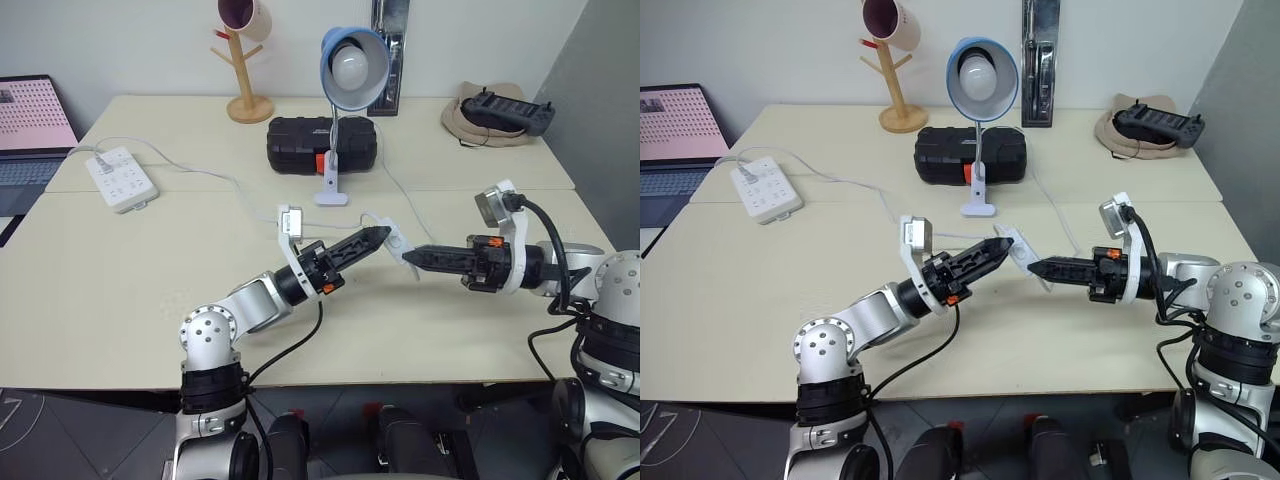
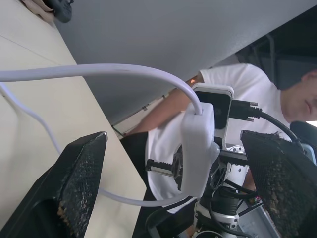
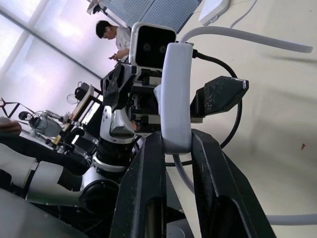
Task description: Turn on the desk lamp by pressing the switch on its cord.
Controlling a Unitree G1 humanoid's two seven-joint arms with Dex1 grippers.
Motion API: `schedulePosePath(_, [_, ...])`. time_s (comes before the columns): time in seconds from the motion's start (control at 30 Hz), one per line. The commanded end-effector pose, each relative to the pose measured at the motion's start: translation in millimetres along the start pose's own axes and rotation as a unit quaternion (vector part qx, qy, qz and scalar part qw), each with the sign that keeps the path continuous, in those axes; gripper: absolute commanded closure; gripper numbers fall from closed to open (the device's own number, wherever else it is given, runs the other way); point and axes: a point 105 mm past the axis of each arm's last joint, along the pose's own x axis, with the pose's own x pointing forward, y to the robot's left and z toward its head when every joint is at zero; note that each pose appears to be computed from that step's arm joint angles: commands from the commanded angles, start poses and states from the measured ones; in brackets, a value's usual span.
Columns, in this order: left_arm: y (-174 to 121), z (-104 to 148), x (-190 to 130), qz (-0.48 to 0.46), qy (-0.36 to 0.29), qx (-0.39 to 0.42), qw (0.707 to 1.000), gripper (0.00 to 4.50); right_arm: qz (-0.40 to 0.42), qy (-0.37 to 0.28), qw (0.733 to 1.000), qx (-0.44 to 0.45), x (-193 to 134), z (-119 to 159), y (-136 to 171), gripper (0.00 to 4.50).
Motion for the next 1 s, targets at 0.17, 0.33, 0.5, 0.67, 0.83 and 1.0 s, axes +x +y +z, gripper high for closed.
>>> schedulePosePath(0.17, [-16.3, 1.7, 5.7, -0.033, 0.003, 0.016, 0.999, 0.00, 0.012, -0.013, 1.000, -0.021, -4.2, 8.7, 9.9, 4.14])
schedulePosePath(0.33, [-14.5, 1.1, 6.2, -0.032, 0.004, 0.016, 0.999, 0.00, 0.013, -0.014, 1.000, -0.019, -5.8, 8.6, 10.8, 4.14])
schedulePosePath(0.5, [-14.7, 0.1, 5.8, -0.035, 0.002, 0.013, 0.999, 0.96, 0.014, -0.014, 1.000, -0.019, -6.2, 8.5, 12.0, 4.14])
schedulePosePath(0.67, [-15.9, 0.8, 5.5, -0.039, 0.002, 0.014, 0.999, 1.95, 0.015, -0.012, 1.000, -0.021, -5.0, 8.1, 13.0, 4.14])
schedulePosePath(0.83, [-16.2, 0.7, 5.7, -0.041, 0.005, 0.017, 0.999, 2.93, 0.018, -0.012, 1.000, -0.023, -3.4, 8.3, 13.9, 4.14])
schedulePosePath(1.0, [-17.3, 0.2, 6.3, -0.044, 0.006, 0.018, 0.999, 3.86, 0.020, -0.012, 0.999, -0.023, -2.0, 8.5, 14.3, 4.14])
